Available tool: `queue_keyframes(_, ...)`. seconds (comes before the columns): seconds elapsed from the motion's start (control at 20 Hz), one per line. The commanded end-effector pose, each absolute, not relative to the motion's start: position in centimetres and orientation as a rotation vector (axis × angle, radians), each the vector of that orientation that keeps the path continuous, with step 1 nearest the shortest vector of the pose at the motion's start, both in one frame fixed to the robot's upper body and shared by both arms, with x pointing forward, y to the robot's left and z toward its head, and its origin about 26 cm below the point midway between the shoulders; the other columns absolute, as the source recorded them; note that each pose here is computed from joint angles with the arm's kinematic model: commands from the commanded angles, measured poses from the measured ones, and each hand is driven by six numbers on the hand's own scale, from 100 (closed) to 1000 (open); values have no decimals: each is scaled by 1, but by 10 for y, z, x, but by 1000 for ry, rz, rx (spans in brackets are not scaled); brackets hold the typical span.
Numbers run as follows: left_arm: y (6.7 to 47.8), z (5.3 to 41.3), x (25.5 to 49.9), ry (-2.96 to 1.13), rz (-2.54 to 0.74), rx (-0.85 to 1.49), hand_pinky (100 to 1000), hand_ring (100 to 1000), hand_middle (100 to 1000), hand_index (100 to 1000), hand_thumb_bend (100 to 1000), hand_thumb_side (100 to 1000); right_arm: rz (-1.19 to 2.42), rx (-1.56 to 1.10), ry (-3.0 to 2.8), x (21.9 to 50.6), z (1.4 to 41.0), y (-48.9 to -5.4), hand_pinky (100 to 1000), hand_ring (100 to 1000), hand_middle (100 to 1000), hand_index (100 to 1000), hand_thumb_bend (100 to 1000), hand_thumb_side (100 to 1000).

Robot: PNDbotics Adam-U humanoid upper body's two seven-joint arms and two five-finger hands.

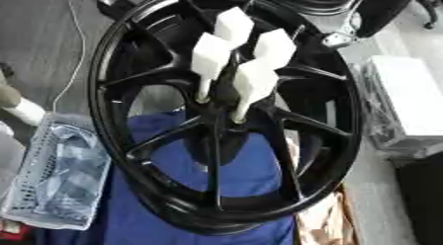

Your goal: Pull the pin out of the wheel hub.

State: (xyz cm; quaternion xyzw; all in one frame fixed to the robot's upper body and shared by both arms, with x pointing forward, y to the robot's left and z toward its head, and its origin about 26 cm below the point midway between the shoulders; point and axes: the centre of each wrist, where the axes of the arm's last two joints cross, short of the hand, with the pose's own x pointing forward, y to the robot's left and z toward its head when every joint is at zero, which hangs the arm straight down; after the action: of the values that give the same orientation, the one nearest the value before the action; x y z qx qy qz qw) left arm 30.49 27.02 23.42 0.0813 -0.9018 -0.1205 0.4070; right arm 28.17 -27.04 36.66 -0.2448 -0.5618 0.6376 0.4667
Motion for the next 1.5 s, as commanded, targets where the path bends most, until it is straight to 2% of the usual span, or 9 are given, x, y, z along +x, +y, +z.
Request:
queue_keyframes(0.05,273,245,302,-2307,-329,228,707,562,543,673,100,676,1567,-618,-1382,279,371,-270,864,877,892,858,477,100)
queue_keyframes(0.15,272,246,303,-2310,-328,227,708,561,543,673,100,670,1564,-615,-1385,279,369,-269,863,877,893,856,454,100)
queue_keyframes(0.35,272,246,303,-2313,-330,226,708,560,542,672,100,678,1555,-608,-1388,281,365,-267,855,872,889,850,476,100)
queue_keyframes(0.95,271,249,303,-2324,-335,225,709,559,541,672,100,682,1470,-597,-1382,286,349,-262,844,869,872,833,445,100)
queue_keyframes(1.5,270,249,303,-2322,-339,218,711,558,541,671,100,686,1440,-608,-1369,285,353,-263,850,874,864,838,345,100)
